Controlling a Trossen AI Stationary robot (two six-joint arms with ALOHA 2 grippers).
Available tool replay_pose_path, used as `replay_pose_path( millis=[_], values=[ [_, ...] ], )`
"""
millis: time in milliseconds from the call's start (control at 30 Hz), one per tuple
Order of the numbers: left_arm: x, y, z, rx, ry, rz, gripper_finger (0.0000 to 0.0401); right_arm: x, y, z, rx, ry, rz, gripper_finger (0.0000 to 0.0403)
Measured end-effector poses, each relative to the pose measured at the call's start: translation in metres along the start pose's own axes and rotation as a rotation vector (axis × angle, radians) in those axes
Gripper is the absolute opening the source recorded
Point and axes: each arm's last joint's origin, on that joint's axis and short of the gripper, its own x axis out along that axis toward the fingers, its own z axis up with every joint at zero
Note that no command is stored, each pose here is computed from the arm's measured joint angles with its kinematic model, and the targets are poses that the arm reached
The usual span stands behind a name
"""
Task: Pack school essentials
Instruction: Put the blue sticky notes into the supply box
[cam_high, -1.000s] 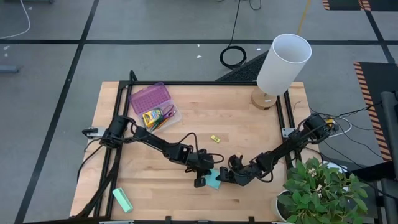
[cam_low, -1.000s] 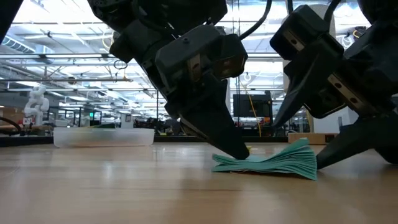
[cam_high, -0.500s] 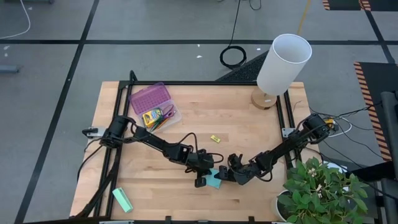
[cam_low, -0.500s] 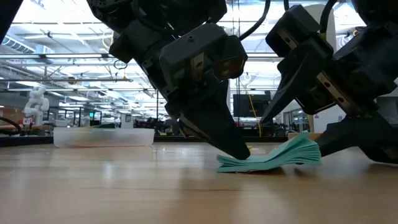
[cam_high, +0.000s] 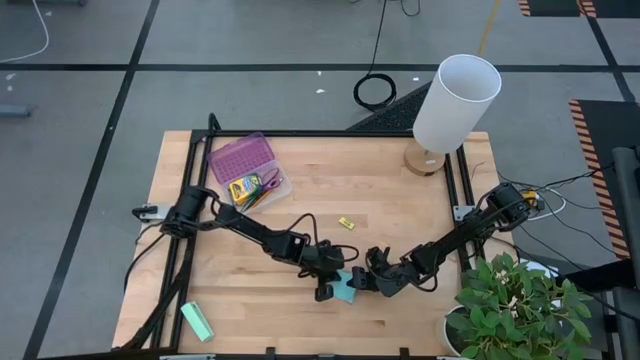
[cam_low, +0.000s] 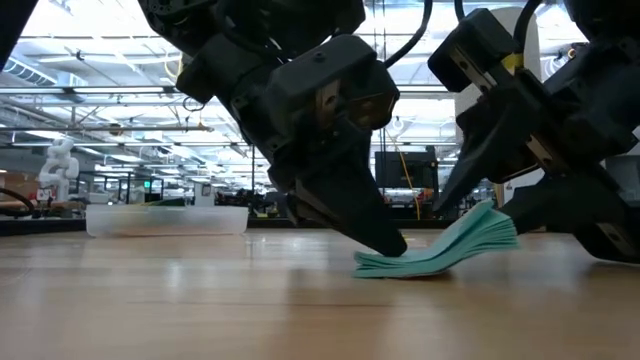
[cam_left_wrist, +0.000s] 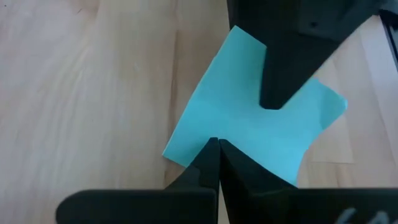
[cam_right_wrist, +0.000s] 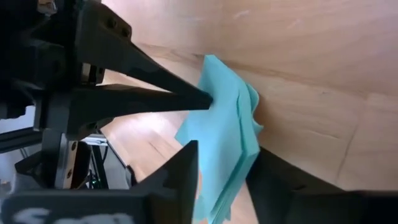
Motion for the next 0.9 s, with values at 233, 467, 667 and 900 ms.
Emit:
replay_pose_path(
  millis=[233,467,667,900],
  values=[
    [0.0,-0.001,0.002,-0.022,-0.025,-0.012,0.0004,0.0,-0.002,0.001,-0.002,-0.004,-0.02,0.0042],
    [-0.005,-0.001,0.005,-0.065,-0.002,-0.058,0.0018,0.0,-0.002,0.0,-0.04,0.008,-0.021,0.0013],
    [-0.052,-0.007,0.019,-0.124,0.068,-0.119,0.0064,-0.007,0.009,-0.004,-0.211,0.092,0.031,0.0023],
    [-0.132,-0.026,0.034,-0.11,-0.022,-0.013,0.0169,-0.026,0.028,-0.007,-0.559,0.119,0.138,0.0011]
  ],
)
